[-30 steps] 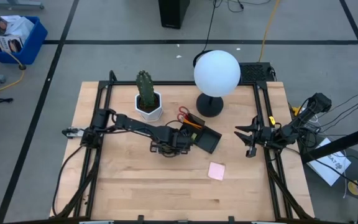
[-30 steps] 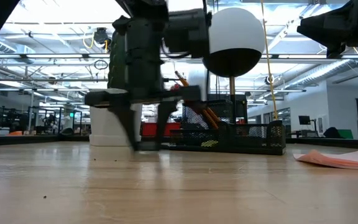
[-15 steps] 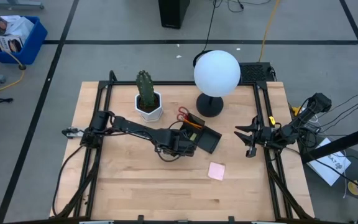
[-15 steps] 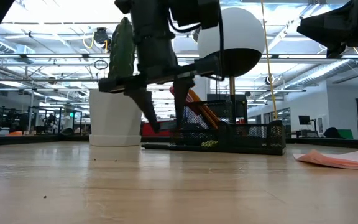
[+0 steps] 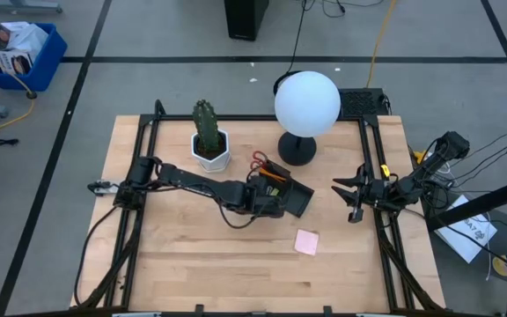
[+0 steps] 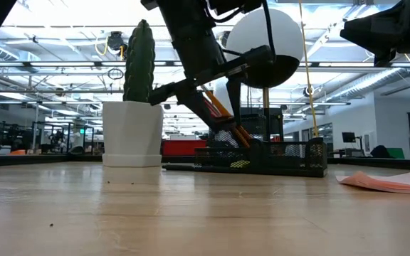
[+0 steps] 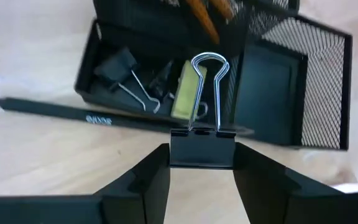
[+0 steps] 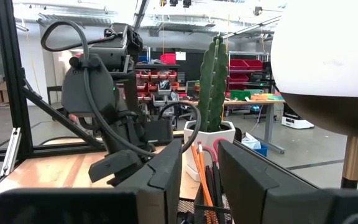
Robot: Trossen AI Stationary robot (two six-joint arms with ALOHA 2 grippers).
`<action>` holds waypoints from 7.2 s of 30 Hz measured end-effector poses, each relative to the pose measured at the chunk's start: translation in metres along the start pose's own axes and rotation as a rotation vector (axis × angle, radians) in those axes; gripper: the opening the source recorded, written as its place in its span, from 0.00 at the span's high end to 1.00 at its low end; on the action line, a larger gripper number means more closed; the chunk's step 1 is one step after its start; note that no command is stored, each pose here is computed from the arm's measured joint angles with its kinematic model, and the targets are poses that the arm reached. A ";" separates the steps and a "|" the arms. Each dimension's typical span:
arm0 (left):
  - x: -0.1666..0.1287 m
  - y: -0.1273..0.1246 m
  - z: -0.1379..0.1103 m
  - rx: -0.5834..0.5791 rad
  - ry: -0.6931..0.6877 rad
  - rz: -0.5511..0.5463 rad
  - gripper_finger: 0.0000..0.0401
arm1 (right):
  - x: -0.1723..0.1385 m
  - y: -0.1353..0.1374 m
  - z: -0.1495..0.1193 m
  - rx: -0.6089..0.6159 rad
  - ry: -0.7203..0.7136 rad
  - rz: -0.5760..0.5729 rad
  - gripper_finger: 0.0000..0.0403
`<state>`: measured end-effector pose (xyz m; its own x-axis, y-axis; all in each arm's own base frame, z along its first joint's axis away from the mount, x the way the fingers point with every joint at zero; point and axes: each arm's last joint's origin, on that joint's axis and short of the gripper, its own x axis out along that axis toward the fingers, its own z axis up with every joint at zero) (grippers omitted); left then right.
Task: Pick and place office supplies into organizer
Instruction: Put the black binder clip into the black desk organizer, then put the black pen into the black desk organizer
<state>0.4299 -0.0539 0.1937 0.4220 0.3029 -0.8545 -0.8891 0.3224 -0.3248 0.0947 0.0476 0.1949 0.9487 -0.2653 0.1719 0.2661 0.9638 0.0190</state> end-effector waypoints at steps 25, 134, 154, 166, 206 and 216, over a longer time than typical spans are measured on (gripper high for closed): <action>0.030 0.020 0.009 -0.025 -0.081 -0.004 0.57 | 0.000 0.000 0.000 0.000 0.000 0.000 0.75; -0.009 0.093 -0.095 1.302 0.483 -0.178 0.36 | 0.000 0.000 0.000 0.001 0.000 0.000 0.75; -0.012 0.169 -0.116 1.062 -0.052 -0.559 0.36 | 0.000 0.000 0.000 0.001 -0.001 0.000 0.75; 0.007 0.210 -0.120 1.106 -0.243 -0.702 0.36 | 0.000 0.000 0.000 0.000 0.000 0.000 0.75; 0.027 0.209 -0.130 0.917 -0.290 -0.710 0.91 | 0.000 0.000 0.000 0.000 0.000 0.000 0.75; 0.024 0.207 -0.130 0.896 -0.314 -0.729 0.91 | 0.000 0.000 0.000 0.000 0.000 0.000 0.75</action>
<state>0.2331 -0.0969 0.0531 0.9111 -0.0456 -0.4096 -0.0350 0.9817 -0.1871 0.0946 0.0477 0.1949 0.9488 -0.2651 0.1720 0.2658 0.9638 0.0192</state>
